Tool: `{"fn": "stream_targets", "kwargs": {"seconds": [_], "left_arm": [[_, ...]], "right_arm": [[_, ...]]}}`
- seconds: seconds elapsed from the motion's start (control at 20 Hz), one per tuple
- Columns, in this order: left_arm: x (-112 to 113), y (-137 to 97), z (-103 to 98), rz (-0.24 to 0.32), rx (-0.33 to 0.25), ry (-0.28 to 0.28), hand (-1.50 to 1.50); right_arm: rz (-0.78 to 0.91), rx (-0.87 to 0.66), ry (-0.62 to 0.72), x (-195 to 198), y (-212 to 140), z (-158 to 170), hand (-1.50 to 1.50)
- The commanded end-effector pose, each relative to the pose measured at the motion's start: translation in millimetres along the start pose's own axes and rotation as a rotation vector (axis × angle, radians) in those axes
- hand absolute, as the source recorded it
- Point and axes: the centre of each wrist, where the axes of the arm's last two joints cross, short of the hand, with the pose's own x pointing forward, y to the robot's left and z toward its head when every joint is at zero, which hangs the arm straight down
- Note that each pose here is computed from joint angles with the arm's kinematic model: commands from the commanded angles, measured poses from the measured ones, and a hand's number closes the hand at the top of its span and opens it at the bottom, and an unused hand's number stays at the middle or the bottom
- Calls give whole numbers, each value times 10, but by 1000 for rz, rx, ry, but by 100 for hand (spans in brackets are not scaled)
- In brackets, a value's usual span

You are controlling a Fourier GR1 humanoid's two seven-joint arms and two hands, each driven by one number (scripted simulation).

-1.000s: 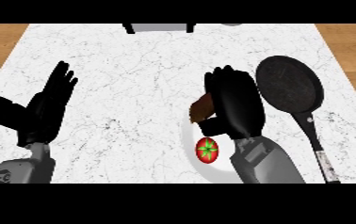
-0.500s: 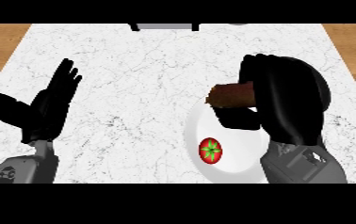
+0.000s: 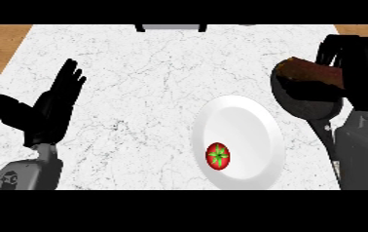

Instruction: Pick the sweet potato from the plate and place it in the pan

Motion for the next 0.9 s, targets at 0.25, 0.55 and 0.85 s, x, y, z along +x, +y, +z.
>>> {"fn": "stream_targets", "kwargs": {"seconds": [0.25,0.55,0.85], "left_arm": [[32,7,-5,4,-18,-1,0],[-38,42,-127,4,-32,-6,0],[94,-48,-55,-8,-24,-18,0]], "right_arm": [[-46,-13,37,-1048,501,-406,150],[-122,61,-41,-1307,902,-469,150],[-41,137,-8,-1410,1433,-499,150]]}}
